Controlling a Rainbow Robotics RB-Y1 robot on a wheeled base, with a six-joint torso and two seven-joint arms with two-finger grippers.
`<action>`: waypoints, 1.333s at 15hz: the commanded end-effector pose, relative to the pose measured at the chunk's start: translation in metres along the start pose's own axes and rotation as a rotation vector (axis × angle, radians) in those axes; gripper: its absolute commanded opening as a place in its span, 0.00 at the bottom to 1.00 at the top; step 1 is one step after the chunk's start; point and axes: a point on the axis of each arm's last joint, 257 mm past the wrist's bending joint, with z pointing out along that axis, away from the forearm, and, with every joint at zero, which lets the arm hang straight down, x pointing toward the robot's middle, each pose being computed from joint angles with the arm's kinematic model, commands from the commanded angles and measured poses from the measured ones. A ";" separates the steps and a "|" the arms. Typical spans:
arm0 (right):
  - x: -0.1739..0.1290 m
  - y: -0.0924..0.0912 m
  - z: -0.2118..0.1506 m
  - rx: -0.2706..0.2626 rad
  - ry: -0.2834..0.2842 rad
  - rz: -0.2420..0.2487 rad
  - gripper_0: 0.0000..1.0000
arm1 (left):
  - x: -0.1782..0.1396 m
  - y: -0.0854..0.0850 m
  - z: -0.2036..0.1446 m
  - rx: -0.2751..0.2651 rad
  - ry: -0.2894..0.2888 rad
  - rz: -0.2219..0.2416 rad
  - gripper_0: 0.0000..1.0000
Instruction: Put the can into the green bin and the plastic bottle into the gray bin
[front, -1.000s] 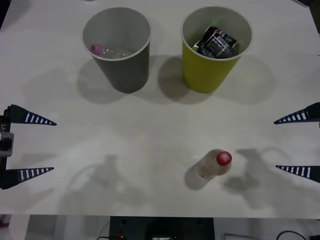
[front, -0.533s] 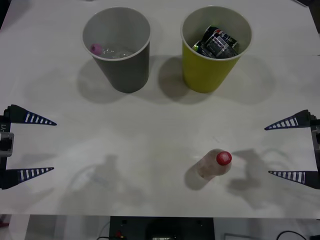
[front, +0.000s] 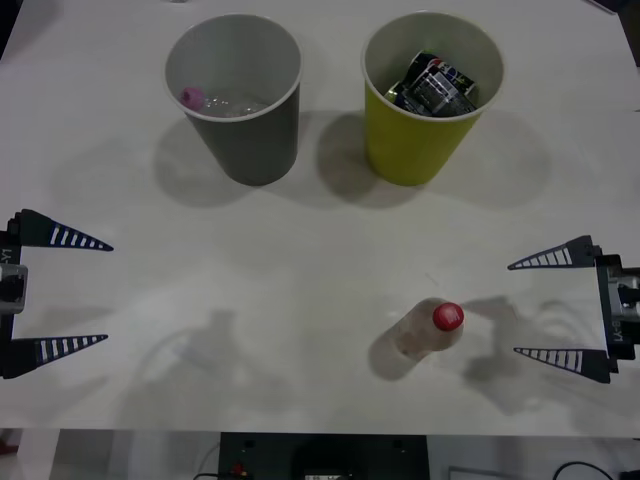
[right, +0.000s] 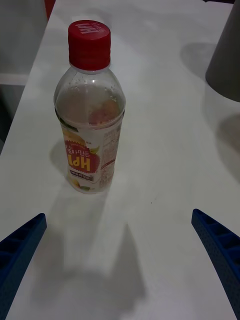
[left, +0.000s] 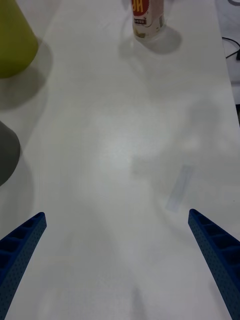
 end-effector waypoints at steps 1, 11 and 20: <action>0.004 0.003 0.010 0.010 -0.040 0.018 1.00 | 0.000 0.000 0.000 0.000 0.000 0.000 0.98; 0.012 0.017 0.045 0.018 -0.223 0.037 1.00 | 0.000 0.000 0.000 0.000 0.000 0.000 0.98; 0.000 0.025 0.090 0.030 -0.334 0.061 1.00 | 0.000 0.000 0.000 0.000 0.000 0.000 0.98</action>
